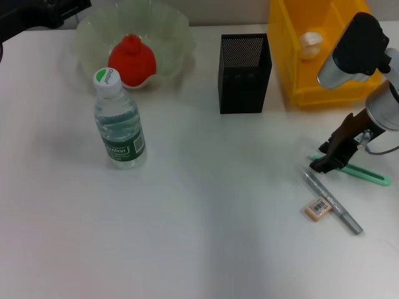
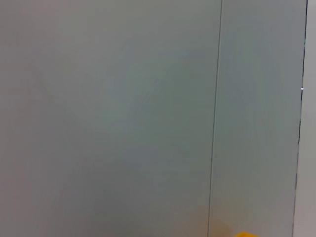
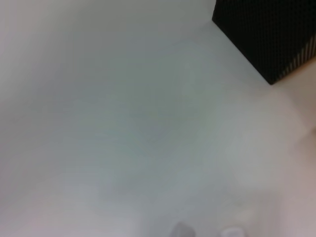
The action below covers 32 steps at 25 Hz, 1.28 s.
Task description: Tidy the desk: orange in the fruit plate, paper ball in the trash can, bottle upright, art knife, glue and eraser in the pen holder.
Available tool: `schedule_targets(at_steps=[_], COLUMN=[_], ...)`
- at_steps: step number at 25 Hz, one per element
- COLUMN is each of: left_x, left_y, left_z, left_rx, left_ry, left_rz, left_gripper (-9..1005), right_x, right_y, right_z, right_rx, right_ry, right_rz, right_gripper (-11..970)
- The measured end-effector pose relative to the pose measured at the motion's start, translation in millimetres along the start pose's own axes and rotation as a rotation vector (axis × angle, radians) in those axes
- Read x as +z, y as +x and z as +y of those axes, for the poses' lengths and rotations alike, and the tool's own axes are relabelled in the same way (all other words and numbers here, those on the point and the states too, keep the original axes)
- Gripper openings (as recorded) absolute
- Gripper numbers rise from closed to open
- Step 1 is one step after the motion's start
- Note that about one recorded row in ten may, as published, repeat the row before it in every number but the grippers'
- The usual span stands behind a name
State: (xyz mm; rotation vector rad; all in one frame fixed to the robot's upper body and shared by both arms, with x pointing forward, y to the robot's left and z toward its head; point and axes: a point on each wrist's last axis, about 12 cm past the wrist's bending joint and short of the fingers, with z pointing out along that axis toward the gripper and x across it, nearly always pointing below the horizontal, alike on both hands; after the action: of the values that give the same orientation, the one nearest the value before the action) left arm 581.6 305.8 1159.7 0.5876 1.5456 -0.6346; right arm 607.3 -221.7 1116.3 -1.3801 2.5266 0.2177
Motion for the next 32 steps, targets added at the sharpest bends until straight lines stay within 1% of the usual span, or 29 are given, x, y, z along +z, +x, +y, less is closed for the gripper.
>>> schedule_targets(at_steps=[11,16,22,23,24,27,28,29,32], left_x=[-2.6,-2.2,-1.4,-1.0,-0.5,0.7,0.6,0.6,0.0], left_y=[0.9,1.1,-0.4,-0.9,-1.4,-3.0,-4.1,-4.1,-5.3], left_z=[0.2,0.2,-0.1,-0.2,-0.2,-0.2,0.2,0.2,1.0], left_rx=[0.0,0.0,0.005,0.006,0.008,0.011,0.01,0.01,0.009], left_ry=[-0.005,-0.005,-0.003,-0.002,-0.001,0.001,0.0,0.0,-0.003], left_rz=[0.002,0.002,-0.001,-0.002,-0.003,-0.007,-0.012,-0.012,-0.02], left_gripper=[663,663,663,663,663,663,663,663,663], right_x=[0.2,-0.5,-5.8,-10.8,-10.8,-27.9,-42.0,-42.0,-65.2], right_y=[2.5,3.9,5.9,7.4,7.4,11.3,14.6,14.6,22.2], right_z=[-0.9,-3.5,-8.3,-10.9,-10.9,-15.5,-17.2,-17.2,-20.9], right_rx=[0.019,0.036,0.062,0.079,0.079,0.115,0.138,0.138,0.175], right_ry=[-0.001,-0.005,-0.011,-0.015,-0.015,-0.021,-0.035,-0.035,-0.089], right_rz=[-0.003,-0.007,-0.024,-0.038,-0.038,-0.084,-0.14,-0.14,-0.274], right_gripper=[347,259,184,172,175,185,188,192,201])
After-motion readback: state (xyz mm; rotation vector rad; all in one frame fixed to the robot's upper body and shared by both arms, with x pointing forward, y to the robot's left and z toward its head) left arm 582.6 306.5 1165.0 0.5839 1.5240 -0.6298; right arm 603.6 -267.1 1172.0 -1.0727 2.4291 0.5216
